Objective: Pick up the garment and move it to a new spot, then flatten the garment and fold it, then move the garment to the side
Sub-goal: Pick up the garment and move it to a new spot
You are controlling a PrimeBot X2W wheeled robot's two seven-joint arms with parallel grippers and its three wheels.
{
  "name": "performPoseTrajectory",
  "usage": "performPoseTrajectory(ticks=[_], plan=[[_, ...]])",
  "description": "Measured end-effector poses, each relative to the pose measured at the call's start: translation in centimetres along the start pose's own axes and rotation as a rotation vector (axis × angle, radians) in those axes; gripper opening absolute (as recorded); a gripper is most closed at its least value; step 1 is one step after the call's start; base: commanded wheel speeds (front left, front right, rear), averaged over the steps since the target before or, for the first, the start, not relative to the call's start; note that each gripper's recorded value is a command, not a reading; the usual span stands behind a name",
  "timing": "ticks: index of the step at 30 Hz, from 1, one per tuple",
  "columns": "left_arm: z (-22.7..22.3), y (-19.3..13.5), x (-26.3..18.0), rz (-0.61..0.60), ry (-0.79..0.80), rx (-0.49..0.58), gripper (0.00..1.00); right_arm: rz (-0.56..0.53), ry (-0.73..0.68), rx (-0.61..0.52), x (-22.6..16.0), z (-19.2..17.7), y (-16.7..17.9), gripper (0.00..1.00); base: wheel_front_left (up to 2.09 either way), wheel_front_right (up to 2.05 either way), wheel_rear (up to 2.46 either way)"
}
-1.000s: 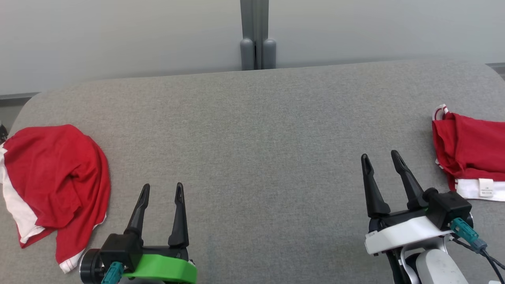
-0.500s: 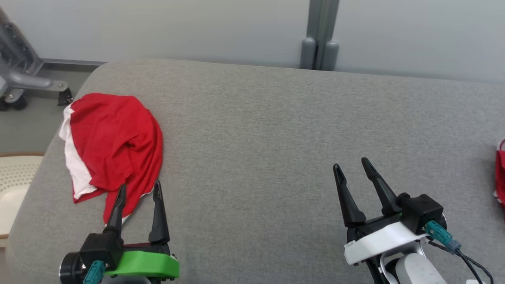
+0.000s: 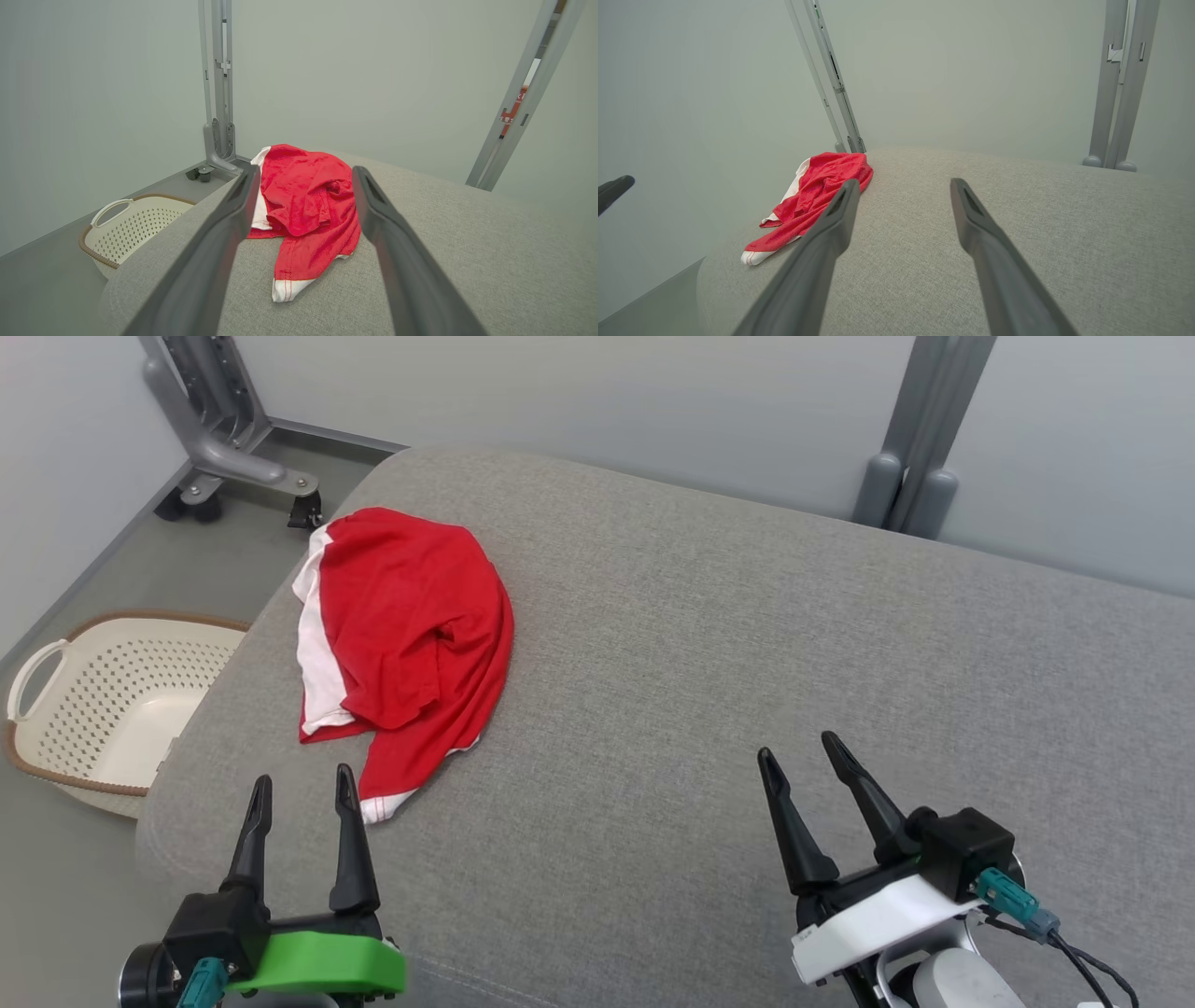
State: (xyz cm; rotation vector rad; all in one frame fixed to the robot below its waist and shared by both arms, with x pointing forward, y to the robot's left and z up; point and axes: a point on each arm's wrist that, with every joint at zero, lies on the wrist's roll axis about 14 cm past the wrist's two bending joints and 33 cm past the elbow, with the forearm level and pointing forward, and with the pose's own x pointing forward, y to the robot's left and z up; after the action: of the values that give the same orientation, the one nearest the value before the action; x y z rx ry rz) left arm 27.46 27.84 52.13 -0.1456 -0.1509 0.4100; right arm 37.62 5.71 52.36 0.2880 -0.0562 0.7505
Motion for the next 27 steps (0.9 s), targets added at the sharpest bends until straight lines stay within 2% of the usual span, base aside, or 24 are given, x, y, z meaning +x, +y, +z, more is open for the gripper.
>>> performPoseTrajectory(ticks=[6, 15, 20, 27], plan=[[0.4, 1.1, -0.5, 0.032, -0.011, 0.010, 1.00, 0.035, 0.010, 0.003, 0.4, -0.3, 1.1, 1.00, 0.00, 0.00, 0.00], [0.8, 2.7, 1.2, 0.095, -0.022, 0.019, 1.00, 0.017, -0.020, -0.008, 1.0, 0.4, -0.2, 1.00, 0.00, 0.00, 0.00], [-3.7, 3.5, 2.1, 0.131, 0.124, 0.079, 1.00, -0.027, -0.051, -0.041, 1.6, 1.1, -3.1, 1.00, 0.00, 0.00, 0.00], [-7.4, 4.4, 7.0, 0.166, 0.239, 0.153, 1.00, -0.057, -0.085, -0.076, 2.7, 1.5, -7.0, 1.00, 0.00, 0.00, 0.00]])
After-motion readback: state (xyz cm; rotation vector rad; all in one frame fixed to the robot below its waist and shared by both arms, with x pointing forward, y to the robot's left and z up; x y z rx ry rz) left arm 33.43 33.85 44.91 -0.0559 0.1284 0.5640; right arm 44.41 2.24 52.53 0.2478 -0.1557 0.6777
